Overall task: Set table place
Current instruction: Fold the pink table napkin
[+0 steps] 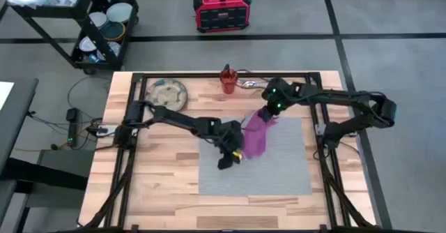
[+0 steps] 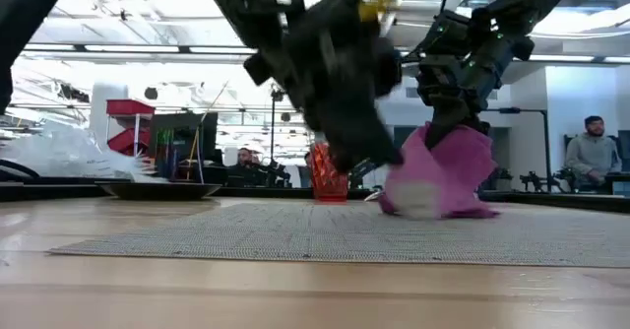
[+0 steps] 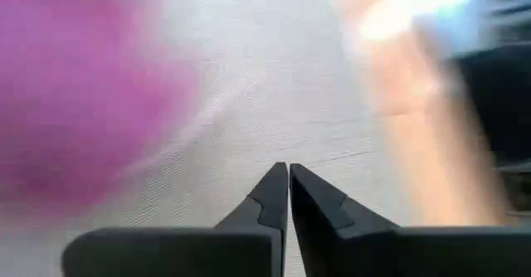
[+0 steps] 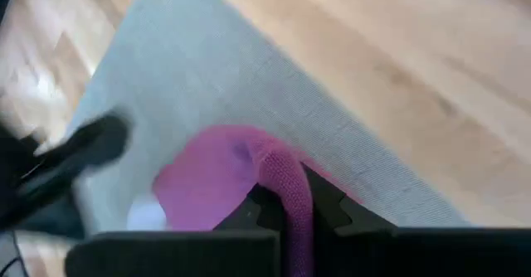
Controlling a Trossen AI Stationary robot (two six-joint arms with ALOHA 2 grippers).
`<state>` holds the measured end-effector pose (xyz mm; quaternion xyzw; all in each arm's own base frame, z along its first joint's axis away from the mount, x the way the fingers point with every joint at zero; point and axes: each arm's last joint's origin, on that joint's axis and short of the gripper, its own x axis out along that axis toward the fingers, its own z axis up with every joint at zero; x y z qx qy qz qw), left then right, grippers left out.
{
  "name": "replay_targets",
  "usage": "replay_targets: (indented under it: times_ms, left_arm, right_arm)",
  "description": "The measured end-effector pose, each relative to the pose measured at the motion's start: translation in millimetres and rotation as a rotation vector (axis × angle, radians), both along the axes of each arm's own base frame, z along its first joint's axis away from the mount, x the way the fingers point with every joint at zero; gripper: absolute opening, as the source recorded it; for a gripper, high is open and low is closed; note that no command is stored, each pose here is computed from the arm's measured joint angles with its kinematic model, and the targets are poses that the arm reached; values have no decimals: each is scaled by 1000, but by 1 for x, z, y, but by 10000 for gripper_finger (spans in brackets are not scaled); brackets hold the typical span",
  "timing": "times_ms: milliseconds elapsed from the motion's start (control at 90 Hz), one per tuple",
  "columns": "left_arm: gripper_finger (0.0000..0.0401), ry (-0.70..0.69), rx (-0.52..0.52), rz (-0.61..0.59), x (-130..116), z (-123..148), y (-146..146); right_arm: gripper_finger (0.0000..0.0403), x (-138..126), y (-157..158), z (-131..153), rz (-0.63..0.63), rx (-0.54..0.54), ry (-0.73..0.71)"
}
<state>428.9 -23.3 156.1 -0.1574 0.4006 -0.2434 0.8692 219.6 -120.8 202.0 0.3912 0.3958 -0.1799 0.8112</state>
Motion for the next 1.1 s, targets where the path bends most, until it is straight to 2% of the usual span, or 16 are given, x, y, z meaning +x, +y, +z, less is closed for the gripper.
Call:
replay_targets:
  times_ms: [111,322,433,556,733,989,1100]
  left_arm:
    - [0,23,30,36,0,-1,-1]
    - [0,26,280,273,0,1,29]
    - [0,28,340,368,-1,2,50]
    - [0,42,362,451,-2,2,70]
    - [0,49,361,493,-5,3,86]
    - [0,4,370,568,-12,25,107]
    - [0,20,370,582,-14,26,113]
  right_arm:
    - [0,-4,-7,1,-9,17,-19]
    - [0,-4,0,-1,38,37,5]
    - [0,-4,1,-2,44,43,19]
    - [0,-5,1,-2,43,45,23]
    - [0,-5,1,-2,44,43,23]
    - [0,-6,0,-3,48,30,27]
    - [0,-6,0,-3,47,27,29]
